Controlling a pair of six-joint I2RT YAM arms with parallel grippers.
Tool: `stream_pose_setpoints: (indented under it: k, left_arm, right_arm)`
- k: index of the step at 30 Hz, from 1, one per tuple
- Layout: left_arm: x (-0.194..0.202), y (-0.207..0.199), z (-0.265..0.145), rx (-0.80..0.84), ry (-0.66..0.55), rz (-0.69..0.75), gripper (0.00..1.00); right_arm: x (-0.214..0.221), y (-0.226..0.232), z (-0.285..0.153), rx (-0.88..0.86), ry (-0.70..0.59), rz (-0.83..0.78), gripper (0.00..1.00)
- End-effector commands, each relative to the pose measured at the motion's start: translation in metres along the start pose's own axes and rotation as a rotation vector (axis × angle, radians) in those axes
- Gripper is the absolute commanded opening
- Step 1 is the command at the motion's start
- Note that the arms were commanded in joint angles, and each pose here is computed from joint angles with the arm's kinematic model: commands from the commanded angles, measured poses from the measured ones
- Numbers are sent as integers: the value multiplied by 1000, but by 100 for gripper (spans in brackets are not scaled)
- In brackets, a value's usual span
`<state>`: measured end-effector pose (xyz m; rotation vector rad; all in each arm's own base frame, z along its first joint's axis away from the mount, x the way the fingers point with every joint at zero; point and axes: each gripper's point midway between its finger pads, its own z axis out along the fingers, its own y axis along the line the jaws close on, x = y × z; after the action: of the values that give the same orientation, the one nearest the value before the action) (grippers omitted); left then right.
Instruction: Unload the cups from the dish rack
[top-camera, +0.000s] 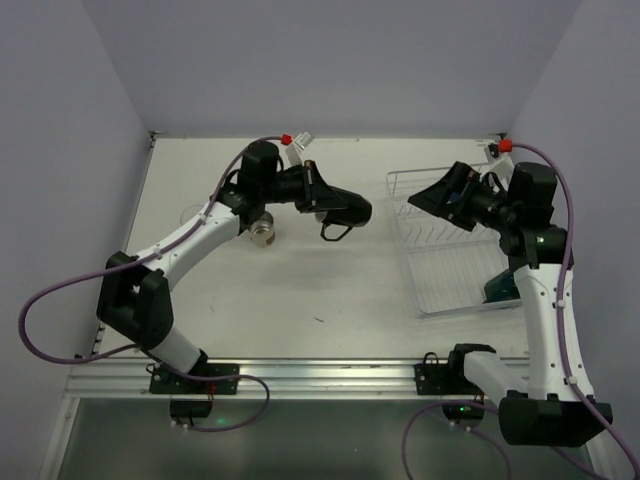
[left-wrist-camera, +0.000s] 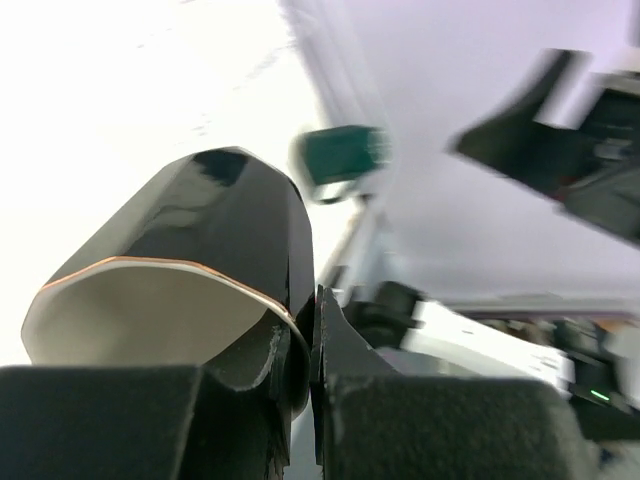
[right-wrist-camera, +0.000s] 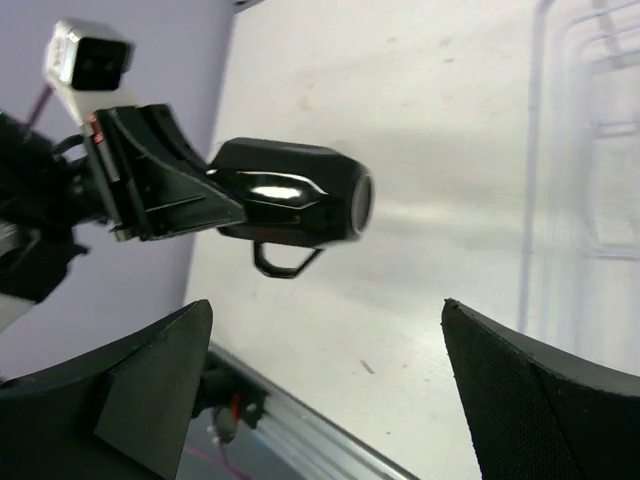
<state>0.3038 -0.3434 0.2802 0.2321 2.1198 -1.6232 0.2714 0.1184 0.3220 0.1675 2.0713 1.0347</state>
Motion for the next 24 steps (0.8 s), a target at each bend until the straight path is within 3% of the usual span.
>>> stream_pose_setpoints:
  k: [1,4,10,16,24]
  left_arm:
    - [1,23,-11,-178,45,124,0]
    - [-4,62,-18,-416,79,157,0]
    - [-33,107,-36,-791,42,296,0]
    - [-32,126,-41,-961,55,355,0]
    - [-32,148,-29,-1025,94,367,0]
  right_arm:
    - [-9,-47,-15,312,-68,1,99]
    - [-11,-64,-27,435,-84,-9,99]
    - [-2,-75,-37,505,-61,-26,99]
    - [1,-76,-42,518,-56,-37,99]
    - [4,-76,-42,513,-49,-39,99]
